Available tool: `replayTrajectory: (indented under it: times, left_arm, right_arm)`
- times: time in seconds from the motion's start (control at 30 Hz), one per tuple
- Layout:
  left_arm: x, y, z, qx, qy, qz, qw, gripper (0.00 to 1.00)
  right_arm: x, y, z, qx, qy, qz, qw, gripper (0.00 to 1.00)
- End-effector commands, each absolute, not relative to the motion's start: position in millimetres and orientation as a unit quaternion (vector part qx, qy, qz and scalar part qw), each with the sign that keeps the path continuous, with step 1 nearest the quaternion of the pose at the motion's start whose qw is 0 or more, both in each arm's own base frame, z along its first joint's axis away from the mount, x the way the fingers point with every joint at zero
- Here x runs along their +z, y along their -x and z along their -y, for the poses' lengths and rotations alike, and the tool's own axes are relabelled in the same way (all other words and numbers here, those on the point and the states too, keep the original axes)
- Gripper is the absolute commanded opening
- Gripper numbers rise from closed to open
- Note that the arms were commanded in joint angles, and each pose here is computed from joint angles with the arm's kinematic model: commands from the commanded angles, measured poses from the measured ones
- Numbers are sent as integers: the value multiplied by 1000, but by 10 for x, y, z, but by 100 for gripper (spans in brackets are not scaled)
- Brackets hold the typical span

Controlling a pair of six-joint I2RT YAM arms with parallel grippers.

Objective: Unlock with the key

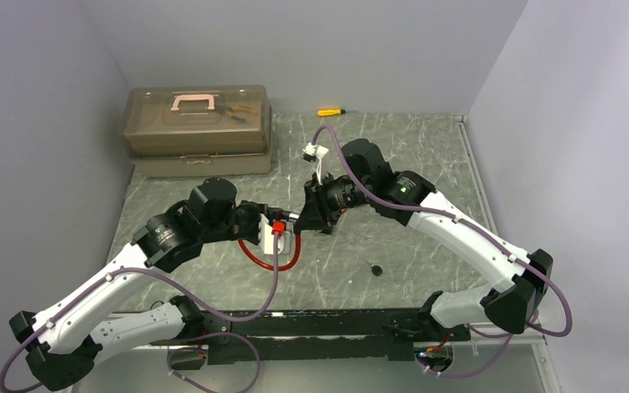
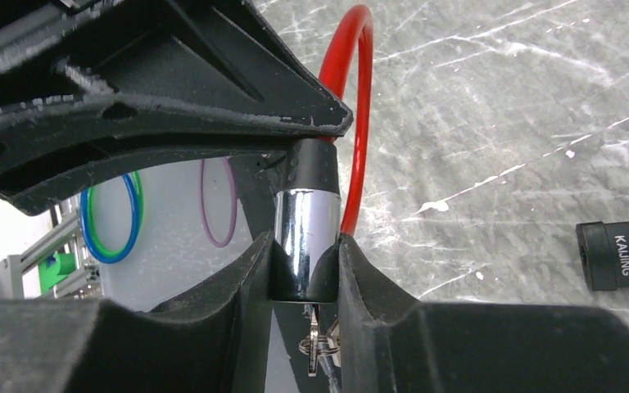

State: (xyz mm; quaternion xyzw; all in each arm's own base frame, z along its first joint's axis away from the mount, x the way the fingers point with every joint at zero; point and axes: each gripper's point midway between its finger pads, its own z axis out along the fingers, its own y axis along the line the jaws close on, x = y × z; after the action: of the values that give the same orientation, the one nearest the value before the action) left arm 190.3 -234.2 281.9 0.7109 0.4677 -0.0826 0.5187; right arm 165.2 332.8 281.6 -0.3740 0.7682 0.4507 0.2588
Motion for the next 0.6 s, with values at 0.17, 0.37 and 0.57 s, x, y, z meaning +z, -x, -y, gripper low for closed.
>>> replayTrajectory:
  times: [0.17, 0.37, 0.57]
  left_arm:
    - [3060, -1643, 2469, -186, -669, -501, 517, 74]
    - [2807, -1483, 2401, -298, -624, -570, 443, 78]
    - [2940, -1647, 2383, -360, -572, -592, 439, 78]
  right_arm:
    - [3164, -1647, -3303, 458, 407, -721, 324, 0]
    - [3274, -1522, -3252, 465, 432, -696, 336, 0]
    - [3371, -1436, -3254, 474, 450, -677, 340, 0]
